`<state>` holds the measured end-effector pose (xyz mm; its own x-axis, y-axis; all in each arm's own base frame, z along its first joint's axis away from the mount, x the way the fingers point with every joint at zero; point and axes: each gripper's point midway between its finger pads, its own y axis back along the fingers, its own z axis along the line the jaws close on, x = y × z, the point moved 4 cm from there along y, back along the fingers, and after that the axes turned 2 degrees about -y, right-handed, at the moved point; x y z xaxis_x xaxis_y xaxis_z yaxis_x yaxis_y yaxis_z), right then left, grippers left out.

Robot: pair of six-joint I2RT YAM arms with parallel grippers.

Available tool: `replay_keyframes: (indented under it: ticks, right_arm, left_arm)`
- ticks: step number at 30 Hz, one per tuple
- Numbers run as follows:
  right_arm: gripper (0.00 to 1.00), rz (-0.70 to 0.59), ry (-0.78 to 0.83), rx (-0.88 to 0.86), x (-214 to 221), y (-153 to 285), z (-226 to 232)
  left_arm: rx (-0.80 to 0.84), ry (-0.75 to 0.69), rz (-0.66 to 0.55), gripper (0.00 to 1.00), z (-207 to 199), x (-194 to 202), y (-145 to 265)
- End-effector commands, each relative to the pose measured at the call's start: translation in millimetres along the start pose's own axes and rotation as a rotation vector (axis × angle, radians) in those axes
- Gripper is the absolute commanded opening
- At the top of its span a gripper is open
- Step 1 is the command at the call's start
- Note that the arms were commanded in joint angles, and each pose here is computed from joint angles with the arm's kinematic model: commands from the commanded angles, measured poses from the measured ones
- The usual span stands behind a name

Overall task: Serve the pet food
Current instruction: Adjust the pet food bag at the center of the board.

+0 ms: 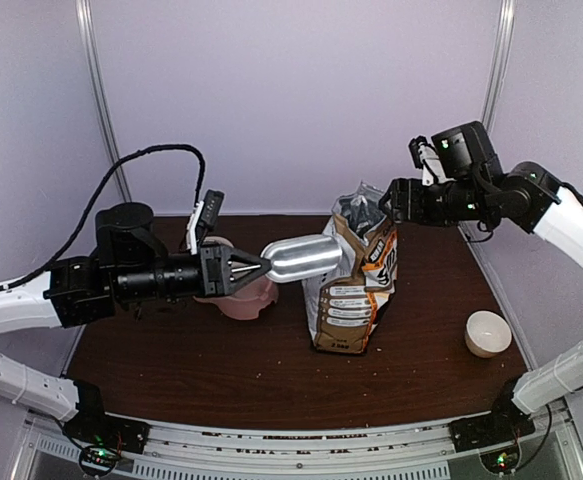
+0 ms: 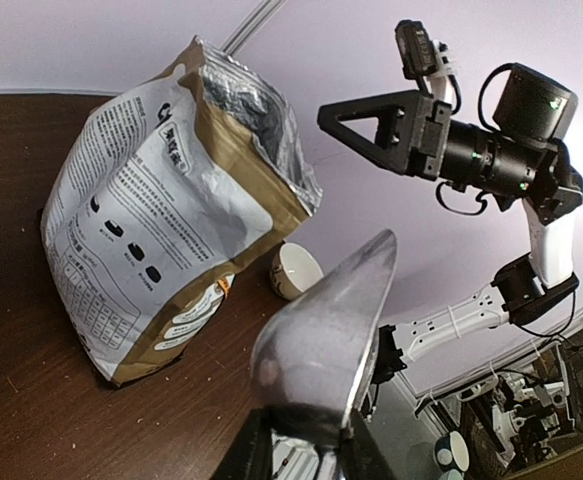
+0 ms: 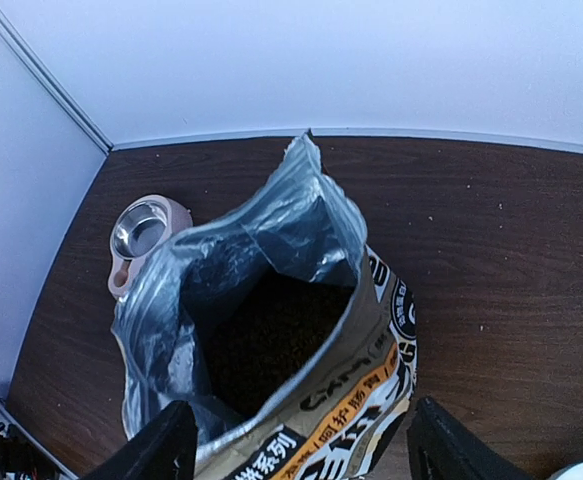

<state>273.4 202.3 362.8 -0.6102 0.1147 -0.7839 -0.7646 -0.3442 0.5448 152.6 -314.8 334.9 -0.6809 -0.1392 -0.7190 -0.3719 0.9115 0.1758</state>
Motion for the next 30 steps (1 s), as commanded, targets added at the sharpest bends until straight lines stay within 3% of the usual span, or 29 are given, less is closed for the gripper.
replay_keyframes:
  ticks: [1,9,11,14,16,23,30]
  right_arm:
    - [0.73,0.004,0.06,0.04,-18.6,-16.5,3.3]
    - [0.63,0.116,0.136,0.21,-4.0,-63.8,-12.1]
    - [0.49,0.135,0.142,0.226,0.6,-66.0,-15.9]
    - [0.14,0.139,0.145,0.201,1.4,-61.4,-15.1]
    - [0.0,0.134,0.155,0.133,-0.4,-55.9,-7.0]
    - [0.0,0.123,0.141,-0.259,8.4,-24.4,50.7]
    - [0.0,0.132,0.187,-0.389,40.5,8.5,97.3]
  left_arm:
    - [-0.001,-0.027,-0.074,0.0,-6.8,-13.5,17.0]
    - [-0.032,-0.038,-0.105,0.0,-5.0,-17.7,34.3]
    - [-0.038,-0.039,-0.107,0.0,-4.7,-17.9,36.8]
    - [-0.038,-0.045,-0.111,0.0,-5.8,-19.4,39.7]
    - [-0.036,-0.056,-0.114,0.0,-8.4,-21.9,41.2]
    - [-0.04,-0.125,-0.088,0.0,-27.0,-39.4,42.1]
    - [-0.052,-0.204,0.027,0.0,-40.6,-45.1,22.4]
